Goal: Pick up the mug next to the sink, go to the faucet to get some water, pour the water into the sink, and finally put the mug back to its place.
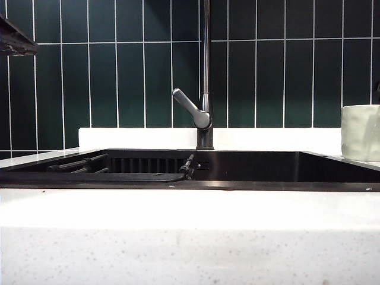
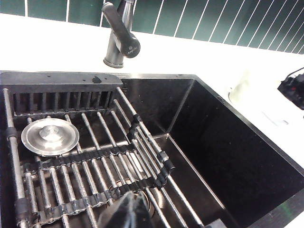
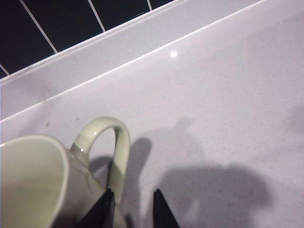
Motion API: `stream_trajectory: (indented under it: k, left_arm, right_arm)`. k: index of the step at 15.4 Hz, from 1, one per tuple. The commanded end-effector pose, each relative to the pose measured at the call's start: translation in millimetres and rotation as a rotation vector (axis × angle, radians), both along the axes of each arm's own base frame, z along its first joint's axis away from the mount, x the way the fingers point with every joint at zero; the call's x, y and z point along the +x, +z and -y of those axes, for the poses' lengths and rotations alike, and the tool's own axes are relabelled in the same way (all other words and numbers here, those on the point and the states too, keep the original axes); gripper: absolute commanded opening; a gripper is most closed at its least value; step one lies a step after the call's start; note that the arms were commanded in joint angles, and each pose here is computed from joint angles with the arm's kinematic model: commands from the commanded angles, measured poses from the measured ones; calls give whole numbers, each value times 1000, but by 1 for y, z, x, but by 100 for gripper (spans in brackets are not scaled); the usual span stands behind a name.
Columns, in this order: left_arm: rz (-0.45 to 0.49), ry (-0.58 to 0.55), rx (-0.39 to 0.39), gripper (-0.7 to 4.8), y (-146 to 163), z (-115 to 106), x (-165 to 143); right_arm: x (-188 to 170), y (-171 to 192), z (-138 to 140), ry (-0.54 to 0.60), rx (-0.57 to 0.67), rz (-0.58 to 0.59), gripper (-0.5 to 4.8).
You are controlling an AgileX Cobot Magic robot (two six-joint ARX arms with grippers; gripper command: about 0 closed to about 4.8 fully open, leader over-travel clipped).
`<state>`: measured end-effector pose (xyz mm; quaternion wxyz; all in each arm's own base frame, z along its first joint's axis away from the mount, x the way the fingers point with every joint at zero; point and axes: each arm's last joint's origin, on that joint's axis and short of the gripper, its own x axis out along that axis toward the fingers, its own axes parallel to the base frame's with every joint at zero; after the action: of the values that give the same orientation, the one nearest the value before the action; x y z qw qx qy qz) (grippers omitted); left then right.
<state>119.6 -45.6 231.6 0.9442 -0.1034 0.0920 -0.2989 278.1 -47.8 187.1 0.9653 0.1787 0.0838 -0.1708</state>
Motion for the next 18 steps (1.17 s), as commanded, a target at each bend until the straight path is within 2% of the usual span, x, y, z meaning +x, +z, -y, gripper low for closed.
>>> stream_trajectory:
  k: [1, 3, 4, 6, 10, 13, 16, 18]
  left_arm:
    - [18, -6, -8, -6, 3, 0, -1]
    - [61, -4, -20, -6, 7, -3, -10]
    - [69, 3, -19, -6, 8, -5, -16]
    - [58, 41, 2, -6, 6, -9, -25]
    - [107, 188, 108, -6, 4, -15, -30]
    - [124, 226, 174, -6, -1, -16, -28]
    - [83, 221, 191, -6, -16, -15, -25]
    - [86, 223, 185, -6, -23, -14, -23]
  right_arm:
    - [-11, 17, -2, 12, -51, -21, 84]
    - [-29, 42, -5, 40, -188, -15, 74]
    - [-40, 55, -7, 41, -209, 7, 72]
    - [-58, 73, -11, 57, -216, 49, 71]
    - [-104, 104, -30, 155, -223, 152, 48]
    - [-141, 115, -48, 266, -252, 203, 39]
    - [-168, 111, -59, 371, -315, 251, 39]
    - [-179, 101, -62, 409, -311, 268, 39]
